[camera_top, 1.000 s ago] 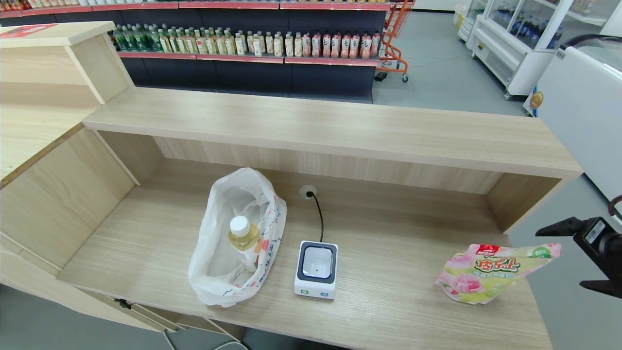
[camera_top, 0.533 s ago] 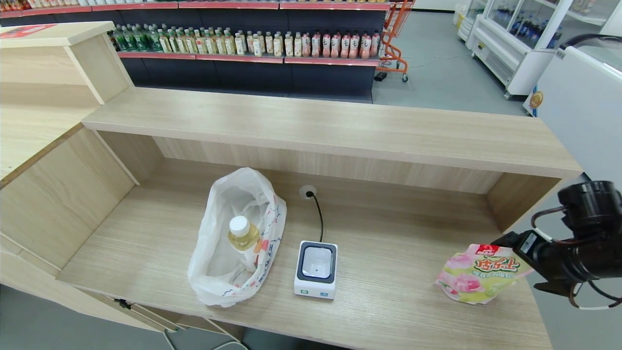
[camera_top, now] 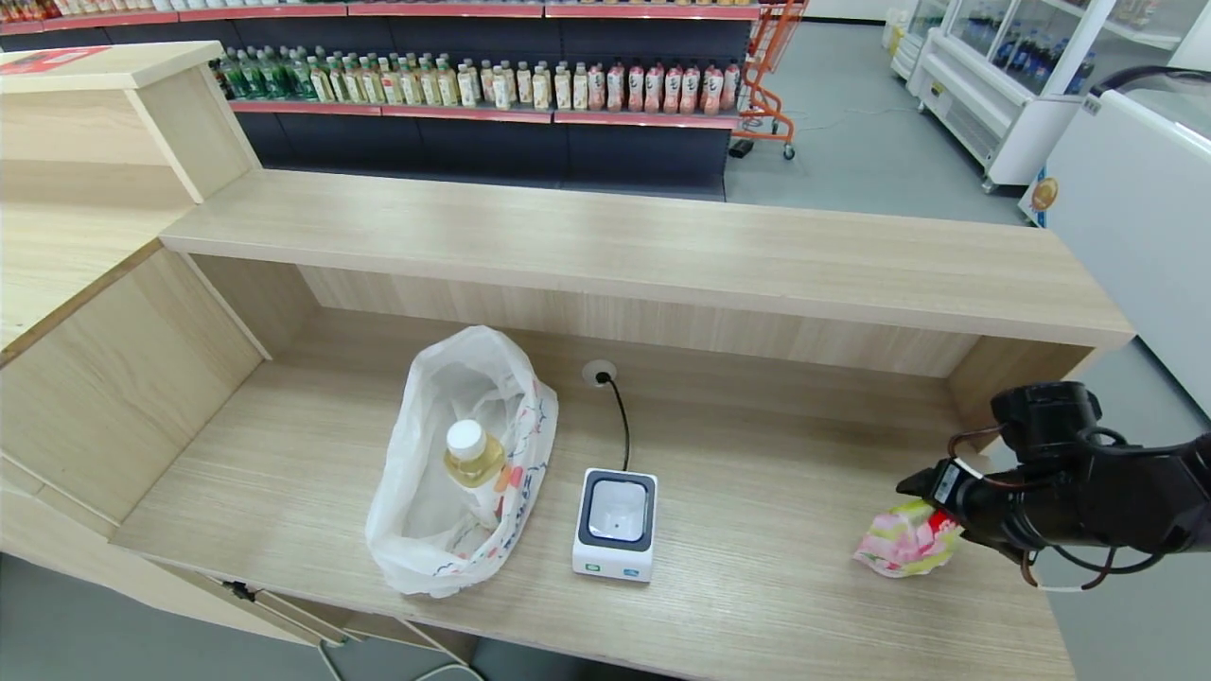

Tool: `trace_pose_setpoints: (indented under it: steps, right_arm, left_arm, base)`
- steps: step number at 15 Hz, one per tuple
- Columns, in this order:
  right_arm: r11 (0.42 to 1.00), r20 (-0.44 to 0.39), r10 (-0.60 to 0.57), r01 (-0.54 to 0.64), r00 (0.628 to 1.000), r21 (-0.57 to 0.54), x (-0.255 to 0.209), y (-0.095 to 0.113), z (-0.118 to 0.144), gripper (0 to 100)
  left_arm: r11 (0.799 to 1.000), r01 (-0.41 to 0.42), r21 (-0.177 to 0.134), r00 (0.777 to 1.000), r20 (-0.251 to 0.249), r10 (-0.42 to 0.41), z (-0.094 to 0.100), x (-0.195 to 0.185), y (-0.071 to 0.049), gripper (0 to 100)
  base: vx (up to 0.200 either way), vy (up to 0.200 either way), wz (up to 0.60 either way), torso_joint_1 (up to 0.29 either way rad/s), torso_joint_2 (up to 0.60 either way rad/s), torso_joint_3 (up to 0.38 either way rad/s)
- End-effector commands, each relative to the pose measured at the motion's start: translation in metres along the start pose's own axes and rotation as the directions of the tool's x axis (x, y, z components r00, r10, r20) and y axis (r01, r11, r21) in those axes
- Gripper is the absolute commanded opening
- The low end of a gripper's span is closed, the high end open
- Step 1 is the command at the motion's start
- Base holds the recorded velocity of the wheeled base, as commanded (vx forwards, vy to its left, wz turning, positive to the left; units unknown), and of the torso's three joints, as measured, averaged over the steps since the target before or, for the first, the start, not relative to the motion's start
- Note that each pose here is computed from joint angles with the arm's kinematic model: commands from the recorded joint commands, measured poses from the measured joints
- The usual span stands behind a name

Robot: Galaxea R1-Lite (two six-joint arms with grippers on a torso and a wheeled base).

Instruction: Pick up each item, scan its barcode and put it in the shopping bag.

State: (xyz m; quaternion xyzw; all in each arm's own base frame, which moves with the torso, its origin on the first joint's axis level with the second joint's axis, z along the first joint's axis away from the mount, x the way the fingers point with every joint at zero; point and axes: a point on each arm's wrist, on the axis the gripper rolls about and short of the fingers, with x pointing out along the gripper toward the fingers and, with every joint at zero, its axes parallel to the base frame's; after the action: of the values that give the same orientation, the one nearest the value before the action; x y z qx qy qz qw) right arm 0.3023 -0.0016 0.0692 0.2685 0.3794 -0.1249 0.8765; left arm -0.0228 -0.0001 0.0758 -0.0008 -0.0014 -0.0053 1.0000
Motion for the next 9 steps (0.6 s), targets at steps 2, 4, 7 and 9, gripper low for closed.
trace_pose_setpoints:
  steps: [2, 4, 7, 9]
  right_arm:
    - [0.996, -0.037, -0.023, 0.020, 0.999, -0.085, 0.012, -0.004, -0.007, 0]
    - [0.988, -0.024, -0.017, 0.013, 1.000, -0.153, 0.011, -0.003, -0.005, 0]
    - [0.923, 0.113, 0.075, -0.026, 0.991, -0.384, -0.005, 0.004, 0.014, 0]
    - [0.847, 0.133, 0.210, -0.113, 0.969, -0.520, -0.028, 0.010, 0.025, 0]
  left_arm:
    - [1.000, 0.000, -0.001, 1.000, -0.001, 0.000, 0.000, 0.000, 0.000, 100]
    - [1.000, 0.000, 0.000, 1.000, -0.001, 0.000, 0.000, 0.000, 0.000, 100]
    - [1.000, 0.000, 0.000, 1.000, -0.001, 0.000, 0.000, 0.000, 0.000, 100]
    - [1.000, 0.000, 0.000, 1.000, -0.001, 0.000, 0.000, 0.000, 0.000, 100]
  base:
    - [0.000, 0.000, 0.00, 0.000, 0.00, 0.000]
    - [0.000, 0.000, 0.00, 0.000, 0.00, 0.000]
    - [0.000, 0.000, 0.00, 0.000, 0.00, 0.000]
    - [0.000, 0.000, 0.00, 0.000, 0.00, 0.000]
